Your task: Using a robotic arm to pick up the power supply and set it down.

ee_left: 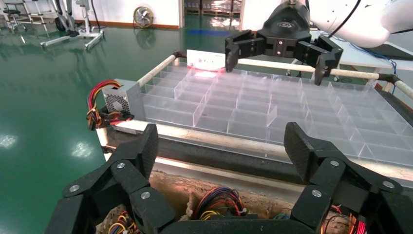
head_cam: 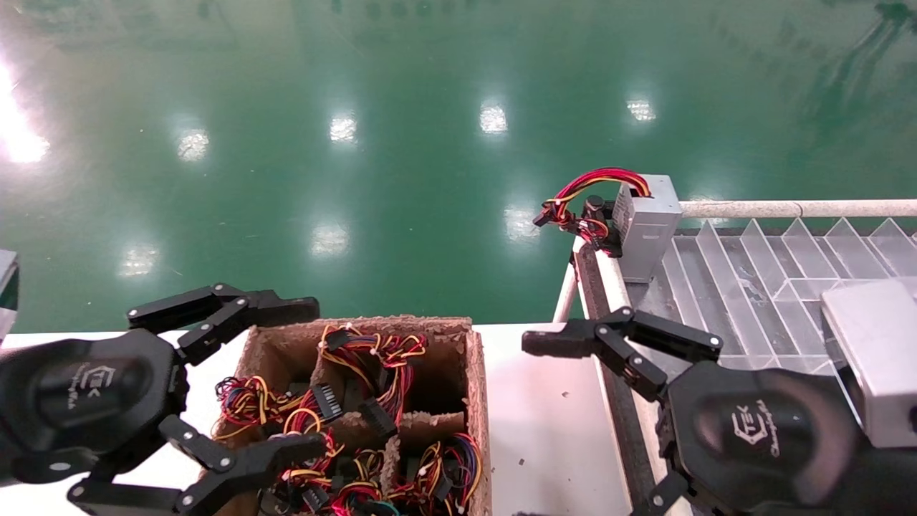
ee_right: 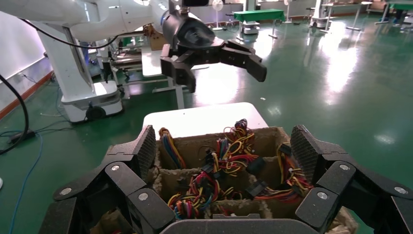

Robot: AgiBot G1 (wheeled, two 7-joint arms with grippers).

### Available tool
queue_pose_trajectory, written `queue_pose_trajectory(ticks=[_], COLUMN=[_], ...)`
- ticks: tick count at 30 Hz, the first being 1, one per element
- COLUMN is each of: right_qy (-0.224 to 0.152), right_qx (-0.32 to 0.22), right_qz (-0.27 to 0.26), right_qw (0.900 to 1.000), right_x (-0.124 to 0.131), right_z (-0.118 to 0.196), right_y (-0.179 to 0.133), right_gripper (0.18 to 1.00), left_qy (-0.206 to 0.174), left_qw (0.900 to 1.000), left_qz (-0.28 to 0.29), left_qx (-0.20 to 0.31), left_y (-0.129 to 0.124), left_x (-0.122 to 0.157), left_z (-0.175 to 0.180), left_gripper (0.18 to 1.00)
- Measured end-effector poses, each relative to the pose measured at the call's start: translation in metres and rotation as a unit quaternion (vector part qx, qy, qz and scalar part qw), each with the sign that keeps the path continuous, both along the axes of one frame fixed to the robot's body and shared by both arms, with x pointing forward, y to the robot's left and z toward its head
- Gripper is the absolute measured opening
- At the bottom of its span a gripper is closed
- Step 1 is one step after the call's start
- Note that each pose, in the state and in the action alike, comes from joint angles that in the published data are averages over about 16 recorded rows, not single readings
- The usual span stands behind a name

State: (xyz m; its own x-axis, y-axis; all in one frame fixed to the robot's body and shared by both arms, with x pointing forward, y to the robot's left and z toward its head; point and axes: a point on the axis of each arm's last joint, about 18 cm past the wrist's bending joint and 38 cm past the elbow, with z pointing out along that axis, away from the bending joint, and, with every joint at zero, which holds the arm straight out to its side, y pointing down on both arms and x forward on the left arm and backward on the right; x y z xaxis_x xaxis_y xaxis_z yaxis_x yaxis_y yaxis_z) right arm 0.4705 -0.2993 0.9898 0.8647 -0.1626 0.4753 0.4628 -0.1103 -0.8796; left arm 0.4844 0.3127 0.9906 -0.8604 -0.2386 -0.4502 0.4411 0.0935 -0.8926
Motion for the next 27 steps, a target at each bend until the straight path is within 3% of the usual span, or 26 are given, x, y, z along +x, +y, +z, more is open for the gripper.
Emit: queue_pose_trajectory(ticks=[10, 27], right_qy=[-0.001, -0.002], right_qx=[0.001, 0.003], right_qz=[-0.001, -0.007], right_qw=[1.0, 1.0], right_x=[0.0006, 0.0042], right_z=[0.0007, 0.0021], right_y=[-0.0006, -0.0026], right_gripper=[1.001, 1.001], left_qy=[0.0, 0.0], left_qw=[1.0, 1.0], left_qz=[0.0, 0.0], left_qx=[0.0, 0.0], left_y=[0.0, 0.0], left_x=[0.0, 0.0], left_z=[0.0, 0.0], left_gripper=[0.97, 1.0])
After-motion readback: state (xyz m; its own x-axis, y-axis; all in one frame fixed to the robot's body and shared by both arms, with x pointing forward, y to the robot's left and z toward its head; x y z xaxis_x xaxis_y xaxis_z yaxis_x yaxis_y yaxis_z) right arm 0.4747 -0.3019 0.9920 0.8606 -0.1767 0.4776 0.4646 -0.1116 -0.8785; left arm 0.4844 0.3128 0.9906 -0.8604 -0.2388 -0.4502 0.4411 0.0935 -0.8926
